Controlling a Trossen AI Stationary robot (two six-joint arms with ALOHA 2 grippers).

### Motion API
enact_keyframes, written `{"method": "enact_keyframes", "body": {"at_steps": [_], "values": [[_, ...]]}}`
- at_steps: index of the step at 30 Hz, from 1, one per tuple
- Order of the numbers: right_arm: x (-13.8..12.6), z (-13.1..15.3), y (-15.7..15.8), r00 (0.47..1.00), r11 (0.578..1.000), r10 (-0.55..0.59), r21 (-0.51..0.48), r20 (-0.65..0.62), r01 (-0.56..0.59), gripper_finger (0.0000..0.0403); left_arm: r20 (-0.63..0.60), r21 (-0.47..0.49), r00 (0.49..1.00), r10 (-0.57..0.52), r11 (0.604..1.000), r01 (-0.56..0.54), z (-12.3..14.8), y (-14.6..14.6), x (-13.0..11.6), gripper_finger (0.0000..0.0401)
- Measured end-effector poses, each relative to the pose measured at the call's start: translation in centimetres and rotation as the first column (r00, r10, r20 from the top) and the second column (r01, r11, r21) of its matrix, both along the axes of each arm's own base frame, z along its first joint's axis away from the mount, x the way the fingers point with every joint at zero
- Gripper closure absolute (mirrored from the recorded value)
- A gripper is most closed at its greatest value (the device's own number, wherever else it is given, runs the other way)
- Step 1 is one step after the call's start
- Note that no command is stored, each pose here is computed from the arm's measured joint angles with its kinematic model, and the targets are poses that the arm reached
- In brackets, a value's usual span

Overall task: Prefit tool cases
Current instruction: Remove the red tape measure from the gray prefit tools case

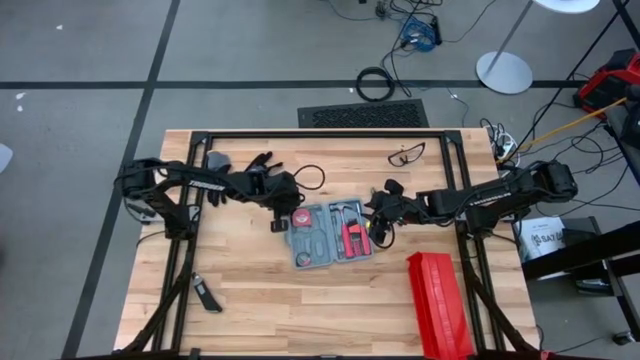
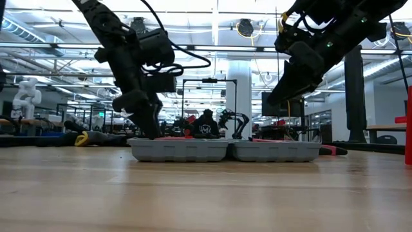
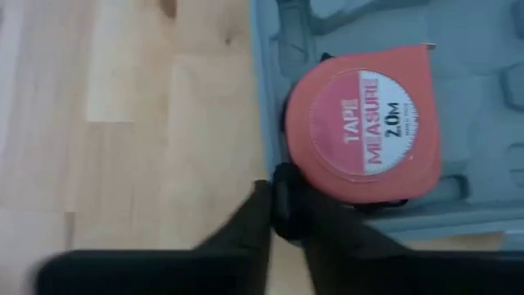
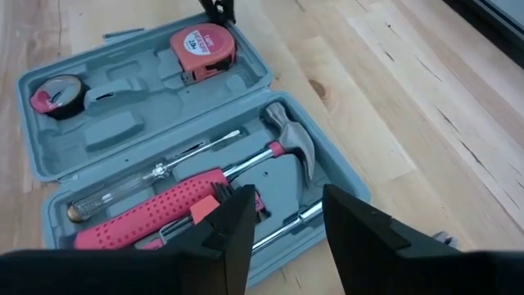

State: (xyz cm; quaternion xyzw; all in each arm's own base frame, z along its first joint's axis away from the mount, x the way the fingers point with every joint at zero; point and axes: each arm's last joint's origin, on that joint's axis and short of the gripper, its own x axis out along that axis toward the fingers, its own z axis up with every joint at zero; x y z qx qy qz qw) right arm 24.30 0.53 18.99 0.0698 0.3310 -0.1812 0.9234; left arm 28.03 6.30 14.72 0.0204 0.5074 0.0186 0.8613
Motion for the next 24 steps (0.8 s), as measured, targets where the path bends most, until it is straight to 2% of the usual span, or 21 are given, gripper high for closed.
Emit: {"method": "enact_keyframes", "body": {"at_steps": [5,16,24], "values": [[0.0,0.0,0.0,1.000,1.000,-0.006,-0.007,0.001,0.006,0.0266,0.038,0.012,0.999,0.021,1.000,-0.021,1.8,-0.2,-0.7,0.0396],[0.0,0.0,0.0,1.000,1.000,-0.004,-0.009,0.000,0.004,0.0266,0.237,0.088,0.971,0.023,0.995,-0.045,6.9,-1.9,-1.9,0.0400],[0.0,0.0,0.0,1.000,1.000,-0.004,-0.009,0.000,0.004,0.0266,0.372,0.151,0.928,0.010,0.986,-0.071,10.4,-4.1,-3.1,0.0400]]}}
